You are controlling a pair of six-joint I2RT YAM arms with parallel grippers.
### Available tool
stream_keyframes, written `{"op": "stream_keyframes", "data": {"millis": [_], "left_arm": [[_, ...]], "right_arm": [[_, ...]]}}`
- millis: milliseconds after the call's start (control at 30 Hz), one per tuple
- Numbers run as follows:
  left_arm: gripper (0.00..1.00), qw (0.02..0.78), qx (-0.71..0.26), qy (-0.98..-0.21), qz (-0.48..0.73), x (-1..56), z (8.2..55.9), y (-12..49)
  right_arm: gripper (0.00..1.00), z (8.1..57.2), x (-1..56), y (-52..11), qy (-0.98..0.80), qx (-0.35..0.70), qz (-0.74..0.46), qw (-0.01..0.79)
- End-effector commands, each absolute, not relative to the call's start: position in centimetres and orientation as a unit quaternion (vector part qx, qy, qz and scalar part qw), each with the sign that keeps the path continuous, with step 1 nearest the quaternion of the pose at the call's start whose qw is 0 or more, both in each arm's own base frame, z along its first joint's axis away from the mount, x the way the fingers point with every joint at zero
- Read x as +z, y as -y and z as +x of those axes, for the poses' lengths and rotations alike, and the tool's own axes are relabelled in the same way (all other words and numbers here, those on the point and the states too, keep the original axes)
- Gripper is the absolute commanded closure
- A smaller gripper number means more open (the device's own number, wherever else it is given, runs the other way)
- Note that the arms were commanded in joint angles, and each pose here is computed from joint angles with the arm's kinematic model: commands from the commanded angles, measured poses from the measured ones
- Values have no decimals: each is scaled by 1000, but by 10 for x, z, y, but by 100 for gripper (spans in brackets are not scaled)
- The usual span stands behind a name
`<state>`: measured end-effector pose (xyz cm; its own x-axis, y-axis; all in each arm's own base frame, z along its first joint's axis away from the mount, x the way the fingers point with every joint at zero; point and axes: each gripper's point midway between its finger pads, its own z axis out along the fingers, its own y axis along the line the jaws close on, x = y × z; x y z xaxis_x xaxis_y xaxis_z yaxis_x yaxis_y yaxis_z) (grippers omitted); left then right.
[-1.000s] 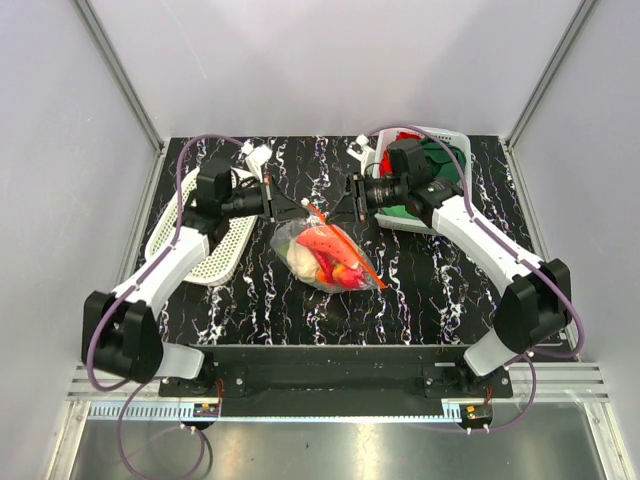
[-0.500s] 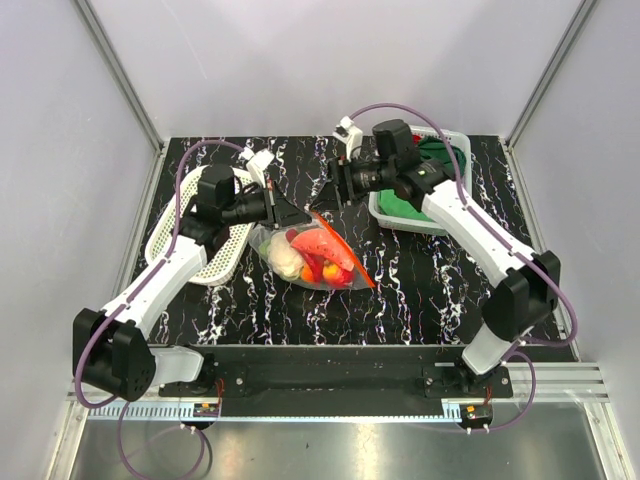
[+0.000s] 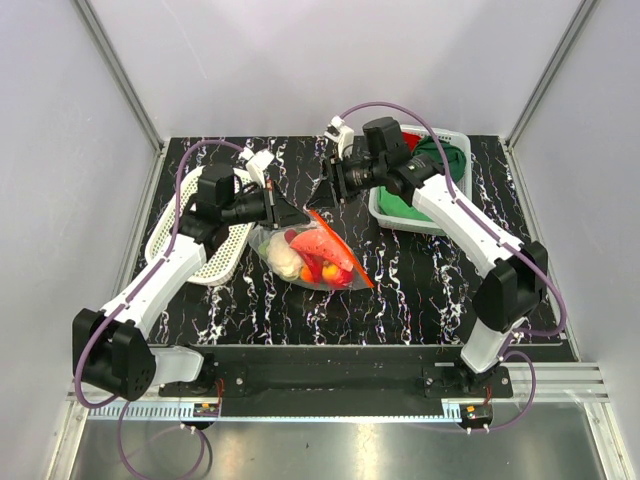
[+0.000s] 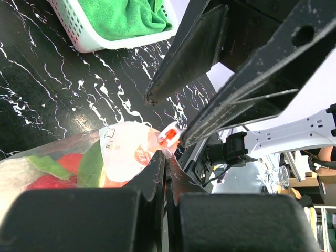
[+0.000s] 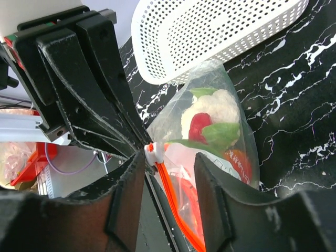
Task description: Open the zip-top bag and remove the fake food
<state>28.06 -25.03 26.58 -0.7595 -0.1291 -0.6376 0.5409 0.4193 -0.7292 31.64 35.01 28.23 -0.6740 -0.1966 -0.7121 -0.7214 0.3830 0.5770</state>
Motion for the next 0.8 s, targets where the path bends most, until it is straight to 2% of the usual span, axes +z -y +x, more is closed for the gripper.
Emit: {"op": "stream_keyframes", "data": {"millis": [0, 533, 667, 767], "left_arm": [[100, 342, -531, -760, 155, 287, 283, 255], [100, 335, -541, -758, 145, 285, 281, 256], [100, 332, -542, -759, 142, 284, 281, 256], [100, 336, -538, -759, 144, 285, 281, 255]], "right_arm": [[55, 316, 294, -358, -773, 484, -302, 277], [58, 295, 297, -366, -747, 531, -316, 244], [76, 297, 296, -367, -748, 530, -315, 247], [100, 302, 294, -365, -756, 519, -307, 255]]}}
